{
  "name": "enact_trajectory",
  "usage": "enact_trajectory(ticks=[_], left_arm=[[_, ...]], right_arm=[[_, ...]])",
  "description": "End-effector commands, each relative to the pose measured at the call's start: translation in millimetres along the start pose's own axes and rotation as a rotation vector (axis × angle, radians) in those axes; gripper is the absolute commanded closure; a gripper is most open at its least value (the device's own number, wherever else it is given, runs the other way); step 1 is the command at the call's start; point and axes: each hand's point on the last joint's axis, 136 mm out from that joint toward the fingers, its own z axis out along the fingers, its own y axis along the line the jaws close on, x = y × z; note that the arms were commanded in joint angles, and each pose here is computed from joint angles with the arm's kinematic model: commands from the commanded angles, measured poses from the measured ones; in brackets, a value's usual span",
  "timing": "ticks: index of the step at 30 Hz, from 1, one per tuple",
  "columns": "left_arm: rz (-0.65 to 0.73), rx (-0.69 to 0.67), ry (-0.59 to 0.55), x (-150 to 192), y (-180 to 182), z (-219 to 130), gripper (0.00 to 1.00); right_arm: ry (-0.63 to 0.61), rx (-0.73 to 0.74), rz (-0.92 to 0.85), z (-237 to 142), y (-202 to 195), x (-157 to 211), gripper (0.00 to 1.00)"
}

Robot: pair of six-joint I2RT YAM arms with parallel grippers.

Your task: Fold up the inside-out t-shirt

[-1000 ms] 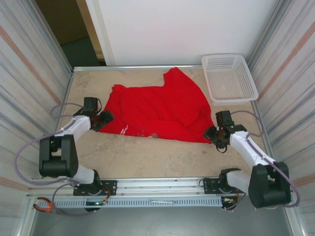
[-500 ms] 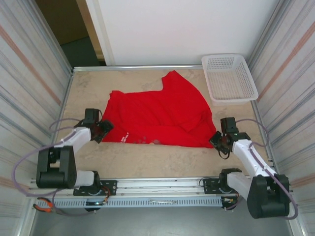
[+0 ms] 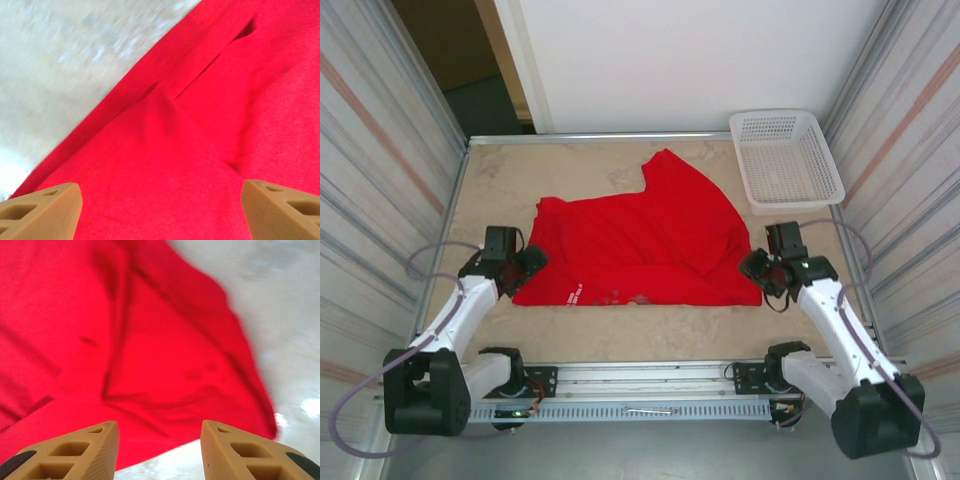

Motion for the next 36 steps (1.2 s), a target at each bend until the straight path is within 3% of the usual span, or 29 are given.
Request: enact_trajectory(ticks=[1, 9, 19, 22, 25, 31, 36], left_arm=[[0.126, 0.021, -0.05, -25.9, -17.6, -8.5, 0.16], [0.177, 0.081, -0.08, -56.1, -51.4, -20.3, 0.16], [0.162, 0.11, -0.082, -57.3, -57.6, -21.3, 0.15], [0.158, 0.114, -0.085, -57.2, -57.6, -21.7, 0.15], [0.156, 0.116, -0.088, -57.7, -57.8, -22.4, 0.15], [0.156, 0.121, -0.092, -58.6, -59.2, -22.6, 0.15], [0.153, 0.124, -0.08, -57.1, -60.0, -19.4, 0.15]], right_arm=[[0.063, -0.026, -0.115, 15.7, 34.4, 7.2, 0.54], [0.167, 0.018, -0.142, 75.7, 59.6, 25.3, 0.55], [0.204, 0.047, -0.163, 102.0, 67.6, 39.3, 0.6], [0.212, 0.055, -0.161, 107.7, 67.6, 40.4, 0.7], [0.208, 0.041, -0.171, 106.0, 74.4, 37.3, 0.98], [0.189, -0.015, -0.224, 90.4, 106.4, 20.0, 1.0], [0.195, -0.051, -0.262, 98.3, 137.9, 6.0, 1.0]])
